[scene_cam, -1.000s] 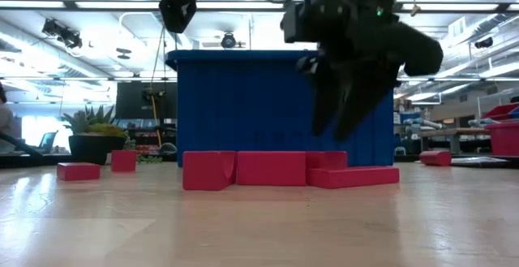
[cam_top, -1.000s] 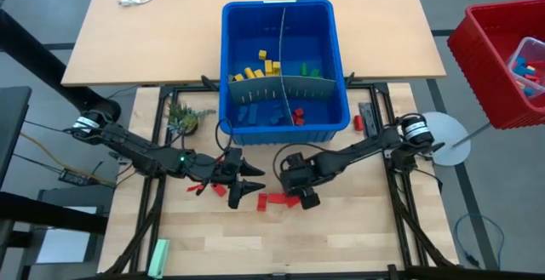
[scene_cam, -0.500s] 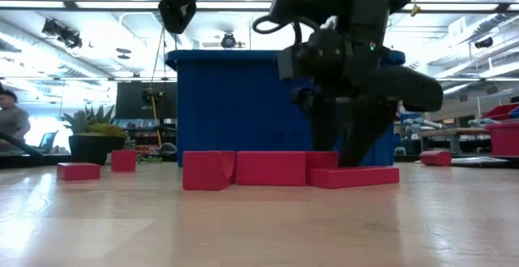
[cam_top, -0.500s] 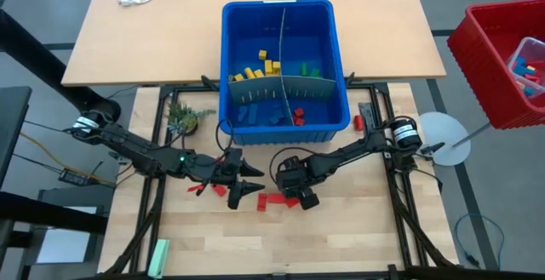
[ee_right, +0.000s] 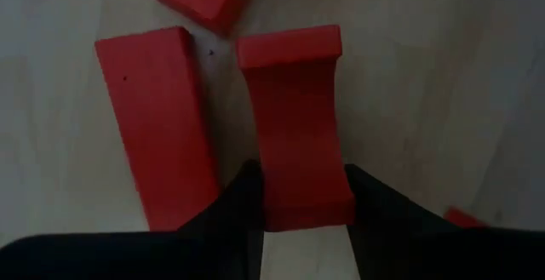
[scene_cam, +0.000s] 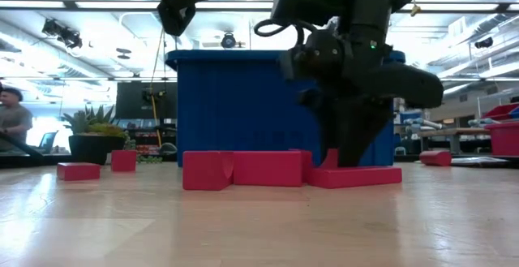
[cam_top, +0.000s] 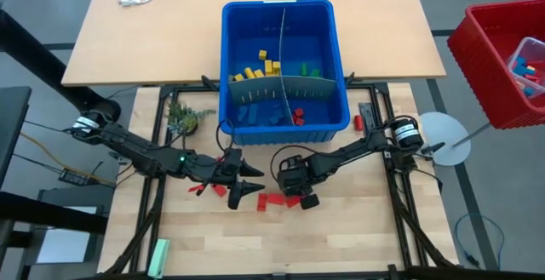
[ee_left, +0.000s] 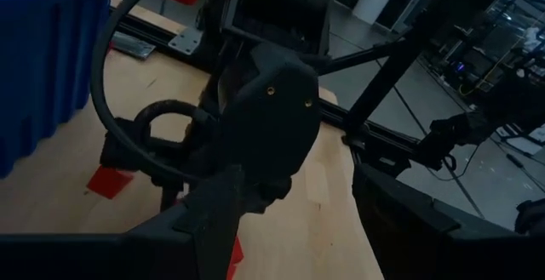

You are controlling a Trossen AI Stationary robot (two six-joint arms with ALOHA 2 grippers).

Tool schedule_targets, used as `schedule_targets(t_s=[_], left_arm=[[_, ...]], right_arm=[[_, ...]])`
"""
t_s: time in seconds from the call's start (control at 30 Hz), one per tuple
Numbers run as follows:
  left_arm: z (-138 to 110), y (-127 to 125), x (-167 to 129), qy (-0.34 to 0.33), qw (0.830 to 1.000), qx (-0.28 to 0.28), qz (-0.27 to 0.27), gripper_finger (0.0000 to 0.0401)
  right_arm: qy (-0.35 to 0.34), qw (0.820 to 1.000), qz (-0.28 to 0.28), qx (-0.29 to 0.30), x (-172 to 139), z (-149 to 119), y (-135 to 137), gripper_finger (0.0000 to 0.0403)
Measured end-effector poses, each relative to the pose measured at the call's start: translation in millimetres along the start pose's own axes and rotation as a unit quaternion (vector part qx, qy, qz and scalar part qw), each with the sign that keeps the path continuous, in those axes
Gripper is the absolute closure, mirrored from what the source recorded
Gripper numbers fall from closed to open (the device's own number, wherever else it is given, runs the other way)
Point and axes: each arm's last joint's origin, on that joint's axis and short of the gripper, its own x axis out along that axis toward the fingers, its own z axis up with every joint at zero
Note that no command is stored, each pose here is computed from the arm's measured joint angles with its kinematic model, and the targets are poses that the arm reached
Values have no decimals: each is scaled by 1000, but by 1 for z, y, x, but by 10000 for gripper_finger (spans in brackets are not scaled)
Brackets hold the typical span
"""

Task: Sort blocks
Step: Put the orange block with the other orange blocks into the blue bin

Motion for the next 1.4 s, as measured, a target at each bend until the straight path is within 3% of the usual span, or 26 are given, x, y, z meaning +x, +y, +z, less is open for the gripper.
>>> schedule_targets(t_s=[0.23,0.43,0.57,0.77,0.9,1.0,1.17,1.4], left_arm=[[0,0,0,-1,1000,0,0,169],[1,0,0,-3,1000,-1,-2,169],[1,0,0,-3,1000,-1,-1,169],[1,0,0,-3,1000,-1,-1,169],[1,0,0,-3,1000,-1,-1,169],[1,0,0,-3,1000,-1,-1,169],[1,0,0,-3,1000,-1,-1,169],[0,0,0,-1,1000,0,0,169]], right_arm=[[-17,999,-28,41,-53,-10,4,285],[-113,984,-94,102,-122,-24,-6,285],[-184,955,-137,189,-165,-41,-20,285],[-258,890,-188,325,-209,-71,-51,284],[-274,849,-220,394,-222,-86,-73,283],[-265,831,-241,426,-223,-95,-91,283],[-231,819,-251,462,-214,-105,-116,280],[-224,817,-230,478,-208,-107,-130,247]])
